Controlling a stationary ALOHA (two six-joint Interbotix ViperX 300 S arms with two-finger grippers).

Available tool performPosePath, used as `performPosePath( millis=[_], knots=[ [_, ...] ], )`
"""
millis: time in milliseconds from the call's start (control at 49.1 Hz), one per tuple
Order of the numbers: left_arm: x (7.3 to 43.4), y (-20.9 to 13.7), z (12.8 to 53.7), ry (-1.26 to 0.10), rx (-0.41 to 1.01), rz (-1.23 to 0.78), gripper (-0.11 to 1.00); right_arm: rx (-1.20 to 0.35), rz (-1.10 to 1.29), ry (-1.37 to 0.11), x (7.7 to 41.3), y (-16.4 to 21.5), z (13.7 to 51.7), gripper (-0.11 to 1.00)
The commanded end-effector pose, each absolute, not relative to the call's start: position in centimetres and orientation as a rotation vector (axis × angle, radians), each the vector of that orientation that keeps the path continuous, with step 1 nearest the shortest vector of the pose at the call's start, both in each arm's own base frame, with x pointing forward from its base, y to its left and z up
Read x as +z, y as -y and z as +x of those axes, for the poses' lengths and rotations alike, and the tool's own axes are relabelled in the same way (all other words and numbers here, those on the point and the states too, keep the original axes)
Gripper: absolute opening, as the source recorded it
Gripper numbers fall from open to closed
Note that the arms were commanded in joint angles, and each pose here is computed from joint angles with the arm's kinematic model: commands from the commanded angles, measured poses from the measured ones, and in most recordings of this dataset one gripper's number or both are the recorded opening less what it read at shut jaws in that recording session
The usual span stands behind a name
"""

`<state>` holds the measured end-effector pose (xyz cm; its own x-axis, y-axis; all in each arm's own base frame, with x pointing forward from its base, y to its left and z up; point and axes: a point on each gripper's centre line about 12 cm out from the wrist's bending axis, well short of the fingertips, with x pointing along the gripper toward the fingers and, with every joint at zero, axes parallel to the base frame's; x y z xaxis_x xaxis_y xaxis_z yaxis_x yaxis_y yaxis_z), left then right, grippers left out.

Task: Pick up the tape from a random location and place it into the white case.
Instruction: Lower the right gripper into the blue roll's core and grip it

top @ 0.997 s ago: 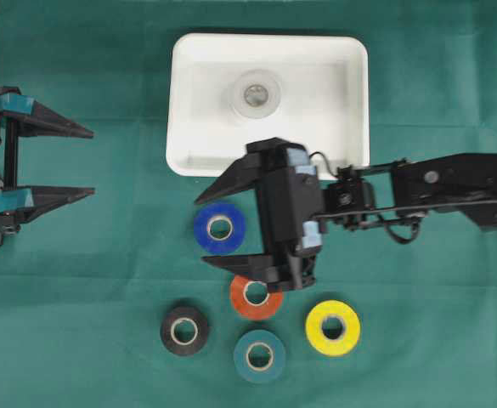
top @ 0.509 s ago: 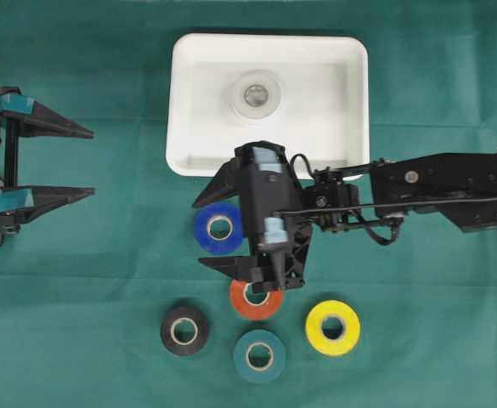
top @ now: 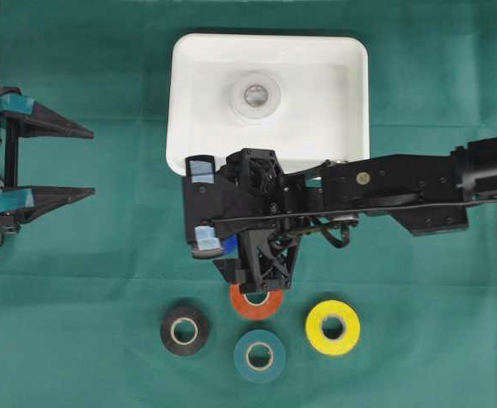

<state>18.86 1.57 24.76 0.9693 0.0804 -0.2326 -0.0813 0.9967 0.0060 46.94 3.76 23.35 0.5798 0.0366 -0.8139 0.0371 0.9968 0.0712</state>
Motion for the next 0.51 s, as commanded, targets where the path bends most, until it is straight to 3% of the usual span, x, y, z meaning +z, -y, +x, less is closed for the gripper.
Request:
performPosePath(
  millis=[0, 488],
  knots=[
    [25.13, -1.56, 19.1, -0.227, 0.081, -0.006, 0.97, 0.001, 0.083, -0.923, 25.03, -3.82, 47.21, 0.91],
    [25.09, -1.56, 19.12, -0.23, 0.08, -0.005, 0.97, -0.001, 0.078, -0.923, 25.03, -3.77, 47.21, 0.91]
  ],
)
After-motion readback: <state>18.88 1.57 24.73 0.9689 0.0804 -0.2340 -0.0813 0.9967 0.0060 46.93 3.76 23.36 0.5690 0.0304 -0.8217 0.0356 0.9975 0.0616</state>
